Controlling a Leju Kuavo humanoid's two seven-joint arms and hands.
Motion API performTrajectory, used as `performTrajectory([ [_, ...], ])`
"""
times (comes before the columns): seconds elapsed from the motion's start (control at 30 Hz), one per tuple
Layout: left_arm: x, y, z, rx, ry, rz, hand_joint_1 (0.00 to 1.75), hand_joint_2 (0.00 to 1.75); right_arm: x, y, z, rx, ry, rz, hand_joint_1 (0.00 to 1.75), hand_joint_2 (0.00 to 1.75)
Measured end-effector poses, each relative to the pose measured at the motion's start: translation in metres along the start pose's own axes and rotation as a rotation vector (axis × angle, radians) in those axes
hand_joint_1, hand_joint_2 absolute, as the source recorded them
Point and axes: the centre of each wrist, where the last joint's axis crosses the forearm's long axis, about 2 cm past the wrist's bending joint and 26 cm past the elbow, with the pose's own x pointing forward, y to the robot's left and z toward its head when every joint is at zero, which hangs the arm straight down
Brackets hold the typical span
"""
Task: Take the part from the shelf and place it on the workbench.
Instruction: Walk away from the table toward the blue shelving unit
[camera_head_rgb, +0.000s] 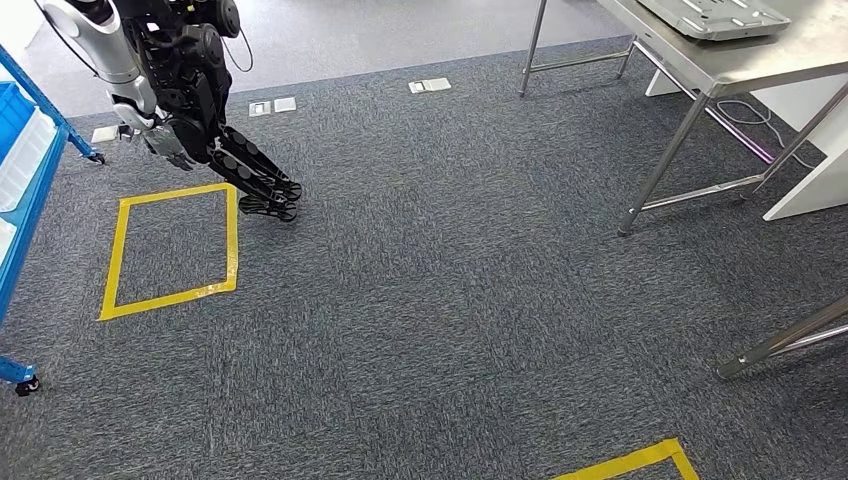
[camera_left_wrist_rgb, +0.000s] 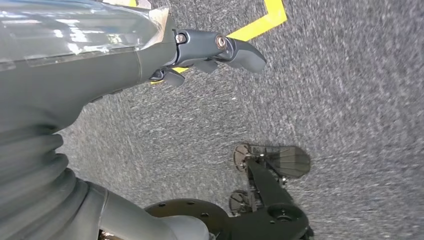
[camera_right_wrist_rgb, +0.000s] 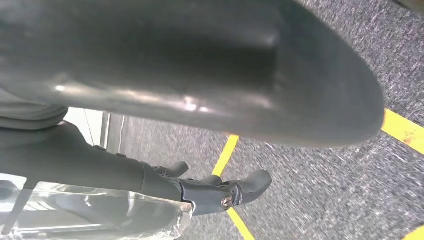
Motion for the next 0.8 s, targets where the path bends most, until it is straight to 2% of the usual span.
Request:
performTrajectory([
  [0.4,0.002,0.017,0.027,0.081,-0.060,0.058,0.00,1.75,0.009,-0.005,0.001,0.015,0.001,0.062,0.00,0.00],
  [0.63,0.006,0.021,0.036,0.105,-0.079,0.063,0.00,1.75,0.013,-0.005,0.001,0.013,-0.001,0.066,0.00,0.00],
  [0.77,0.006,0.026,0.038,0.120,-0.084,0.086,0.00,0.00,0.014,-0.005,0.001,0.003,-0.016,0.056,0.00,0.00],
  [0.8,0.005,0.027,0.038,0.124,-0.084,0.091,0.00,0.00,0.014,-0.005,0.002,-0.001,-0.023,0.051,0.00,0.00],
])
